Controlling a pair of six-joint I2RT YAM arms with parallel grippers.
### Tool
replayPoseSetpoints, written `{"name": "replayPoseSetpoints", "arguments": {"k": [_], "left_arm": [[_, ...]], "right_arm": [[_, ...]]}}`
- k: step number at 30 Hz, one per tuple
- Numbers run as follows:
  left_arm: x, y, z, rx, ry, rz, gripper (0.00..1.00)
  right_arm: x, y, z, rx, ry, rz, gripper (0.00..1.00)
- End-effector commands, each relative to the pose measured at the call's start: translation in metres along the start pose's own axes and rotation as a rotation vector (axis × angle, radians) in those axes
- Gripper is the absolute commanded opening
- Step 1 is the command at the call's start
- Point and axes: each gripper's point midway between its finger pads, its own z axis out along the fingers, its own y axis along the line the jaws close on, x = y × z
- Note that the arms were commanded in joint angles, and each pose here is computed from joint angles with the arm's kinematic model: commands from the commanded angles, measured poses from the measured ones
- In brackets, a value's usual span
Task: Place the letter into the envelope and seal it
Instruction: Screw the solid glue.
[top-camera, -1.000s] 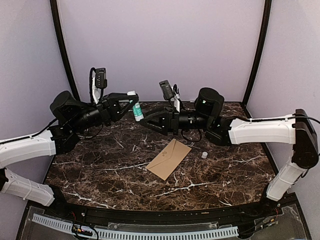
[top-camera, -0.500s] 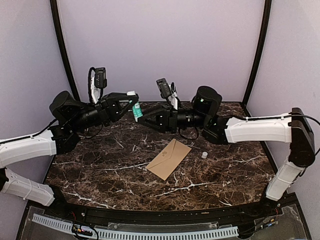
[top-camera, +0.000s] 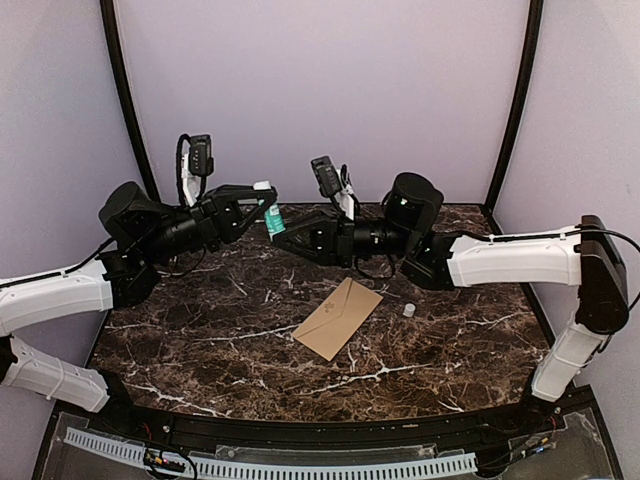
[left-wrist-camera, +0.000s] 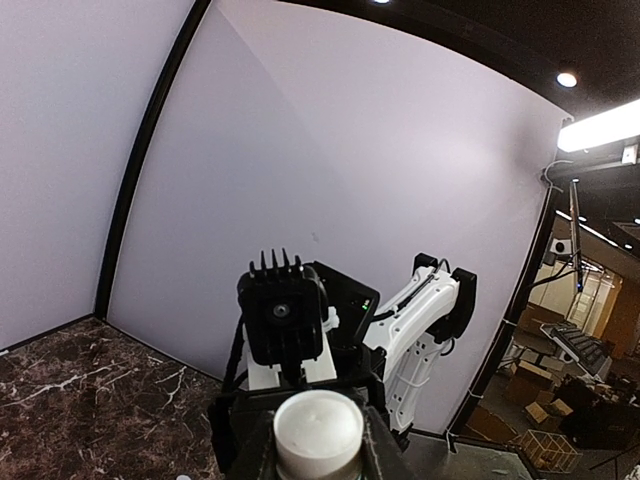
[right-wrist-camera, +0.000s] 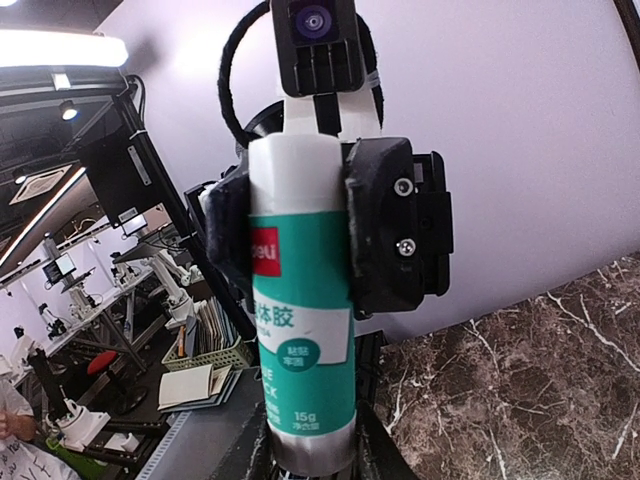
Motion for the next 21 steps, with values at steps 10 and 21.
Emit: {"name": "replayPoseSetpoints", "arguments": {"k": [10, 21], "left_arm": [[0.000, 0.002, -0.002, -0.005, -0.007, 0.010, 0.00], [0.027, 0.036, -0.007, -0.168, 0.084, 0.072, 0.00]], "right_arm": [[-0.017, 0.012, 0.002, -0.030, -0.054, -0.050, 0.17], [-0.014, -0.023, -0.003, 0.185, -0.044, -0.049, 0.14]]}}
